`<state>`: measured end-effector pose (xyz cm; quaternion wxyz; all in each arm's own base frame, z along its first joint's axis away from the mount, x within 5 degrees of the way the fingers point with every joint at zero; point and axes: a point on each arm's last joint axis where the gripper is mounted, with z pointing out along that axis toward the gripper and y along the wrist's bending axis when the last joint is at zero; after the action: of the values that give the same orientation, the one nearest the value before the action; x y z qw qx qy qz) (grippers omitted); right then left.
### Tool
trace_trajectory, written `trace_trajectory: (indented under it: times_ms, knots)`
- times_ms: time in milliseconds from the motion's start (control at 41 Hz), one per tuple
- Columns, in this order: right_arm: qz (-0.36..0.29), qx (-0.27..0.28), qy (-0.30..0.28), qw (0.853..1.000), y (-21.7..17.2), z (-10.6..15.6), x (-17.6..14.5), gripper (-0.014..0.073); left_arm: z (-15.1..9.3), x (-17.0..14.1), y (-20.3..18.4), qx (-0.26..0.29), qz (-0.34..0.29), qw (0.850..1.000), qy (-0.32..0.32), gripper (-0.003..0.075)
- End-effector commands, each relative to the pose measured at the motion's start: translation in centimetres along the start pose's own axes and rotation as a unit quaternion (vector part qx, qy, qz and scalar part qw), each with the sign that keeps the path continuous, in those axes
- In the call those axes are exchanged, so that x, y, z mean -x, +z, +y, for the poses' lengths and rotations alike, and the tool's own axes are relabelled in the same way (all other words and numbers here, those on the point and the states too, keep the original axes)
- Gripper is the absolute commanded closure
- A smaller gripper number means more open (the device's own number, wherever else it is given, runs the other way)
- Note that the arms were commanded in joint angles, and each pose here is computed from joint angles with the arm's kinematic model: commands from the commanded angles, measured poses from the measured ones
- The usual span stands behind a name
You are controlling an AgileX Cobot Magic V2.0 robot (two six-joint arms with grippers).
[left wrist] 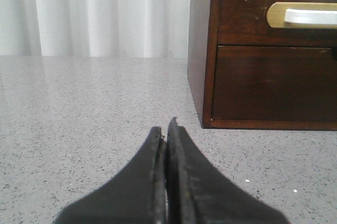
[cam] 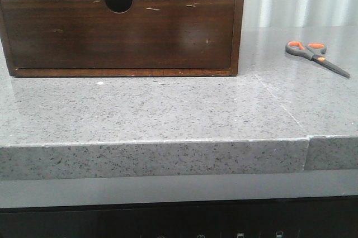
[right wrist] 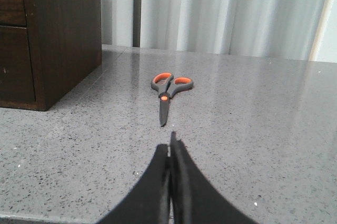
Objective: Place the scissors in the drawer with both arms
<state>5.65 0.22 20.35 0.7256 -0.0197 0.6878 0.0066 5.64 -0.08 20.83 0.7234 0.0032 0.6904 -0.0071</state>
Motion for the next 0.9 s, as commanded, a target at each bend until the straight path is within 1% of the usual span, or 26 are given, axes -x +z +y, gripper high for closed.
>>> trace_trajectory:
  times_ms: [0, 659, 878]
  knots:
    - [-0.049, -0.006, -0.006, 0.999, -0.16, -0.07, 0.8, 0.0712, -0.03, 0.0, -0.09, -0.003, -0.038, 0.999, -0.009, 0.0741]
    - [-0.049, -0.006, -0.006, 0.999, -0.16, -0.07, 0.8, 0.0712, -0.03, 0.0, -0.09, -0.003, -0.038, 0.999, -0.009, 0.0741]
    - [-0.074, -0.007, -0.006, 0.997, -0.24, -0.09, 1.43, 0.0712, -0.03, 0.48, -0.14, -0.003, -0.055, 0.998, -0.009, 0.0741]
